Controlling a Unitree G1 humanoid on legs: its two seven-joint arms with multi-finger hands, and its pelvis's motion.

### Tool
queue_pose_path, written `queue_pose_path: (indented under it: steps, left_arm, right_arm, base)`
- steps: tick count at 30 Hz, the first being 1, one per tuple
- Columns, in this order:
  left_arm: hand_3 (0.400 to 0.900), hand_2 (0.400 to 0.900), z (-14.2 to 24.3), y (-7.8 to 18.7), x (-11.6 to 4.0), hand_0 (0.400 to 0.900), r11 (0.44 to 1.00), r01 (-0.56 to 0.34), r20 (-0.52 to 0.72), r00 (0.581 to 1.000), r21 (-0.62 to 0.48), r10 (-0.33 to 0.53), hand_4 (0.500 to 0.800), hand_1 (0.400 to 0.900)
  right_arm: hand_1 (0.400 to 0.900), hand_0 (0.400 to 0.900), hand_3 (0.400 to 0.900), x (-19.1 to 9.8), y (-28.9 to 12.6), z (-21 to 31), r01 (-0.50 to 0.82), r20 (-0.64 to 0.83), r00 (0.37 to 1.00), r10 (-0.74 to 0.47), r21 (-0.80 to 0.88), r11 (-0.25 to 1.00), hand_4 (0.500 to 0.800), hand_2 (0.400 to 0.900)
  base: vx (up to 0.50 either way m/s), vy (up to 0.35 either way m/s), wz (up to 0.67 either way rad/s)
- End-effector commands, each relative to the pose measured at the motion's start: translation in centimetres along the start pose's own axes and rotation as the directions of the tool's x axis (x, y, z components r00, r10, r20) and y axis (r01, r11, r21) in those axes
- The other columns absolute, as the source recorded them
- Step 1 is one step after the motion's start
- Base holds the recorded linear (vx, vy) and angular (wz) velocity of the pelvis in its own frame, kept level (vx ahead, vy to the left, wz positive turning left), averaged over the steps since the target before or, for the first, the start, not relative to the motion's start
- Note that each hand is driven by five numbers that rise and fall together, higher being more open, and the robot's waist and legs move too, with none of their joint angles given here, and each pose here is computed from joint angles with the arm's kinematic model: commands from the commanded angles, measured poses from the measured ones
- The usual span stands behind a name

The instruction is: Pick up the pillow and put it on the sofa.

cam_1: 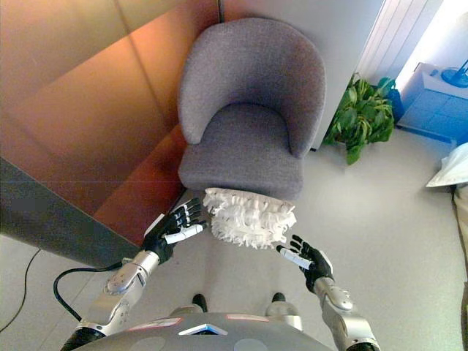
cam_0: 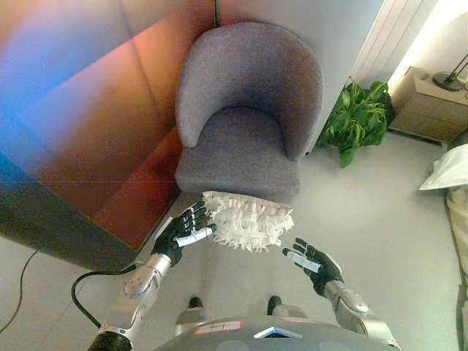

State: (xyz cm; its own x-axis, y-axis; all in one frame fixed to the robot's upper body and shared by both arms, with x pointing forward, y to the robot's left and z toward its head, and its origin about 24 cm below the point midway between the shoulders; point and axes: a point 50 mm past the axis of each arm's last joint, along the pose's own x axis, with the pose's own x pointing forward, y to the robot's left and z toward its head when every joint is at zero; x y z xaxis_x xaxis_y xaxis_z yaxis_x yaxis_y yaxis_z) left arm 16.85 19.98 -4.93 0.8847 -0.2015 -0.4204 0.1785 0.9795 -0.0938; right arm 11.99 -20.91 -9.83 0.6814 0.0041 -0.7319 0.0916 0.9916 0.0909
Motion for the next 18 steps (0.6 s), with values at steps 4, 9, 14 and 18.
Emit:
queue_pose_path:
  steps: [4, 9, 14, 18]
  left_arm:
    - [0.900, 0.900, 5.26, 0.75, 0.97, 0.900, 0.997, 0.014, 0.244, 0.969, 0.075, -0.032, 0.800, 0.900]
    - [0.900, 0.900, 5.25, 0.99, 0.86, 0.900, 0.998, 0.001, 0.245, 0.969, 0.068, -0.017, 0.800, 0.900]
    - [0.900, 0.900, 5.45, 0.81, 1.04, 0.900, 0.998, -0.003, 0.254, 0.967, 0.063, -0.013, 0.800, 0.900]
    - [0.900, 0.900, 5.38, 0.79, 1.08, 0.900, 0.998, -0.010, 0.255, 0.967, 0.057, -0.005, 0.800, 0.900]
  right_arm:
    - [0.900, 0.900, 0.900, 0.76, 1.66, 5.89, -0.056, 0.240, 0.969, 0.065, -0.042, 0.998, 0.800, 0.900]
    - [0.900, 0.900, 0.900, 0.71, 1.52, 5.91, -0.049, 0.245, 0.968, 0.059, -0.047, 0.998, 0.800, 0.900]
    - [0.900, 0.900, 0.900, 0.79, 1.33, 6.47, -0.031, 0.270, 0.962, 0.042, -0.046, 0.998, 0.800, 0.900]
    - [0.900, 0.900, 0.900, 0.83, 1.37, 6.62, -0.028, 0.271, 0.962, 0.041, -0.052, 0.998, 0.800, 0.900]
  base:
    - [0.000, 0.000, 0.00]
    - [0.000, 0.000, 0.00]
    - [0.000, 0.000, 0.00]
    - [0.004, -0.008, 0.00]
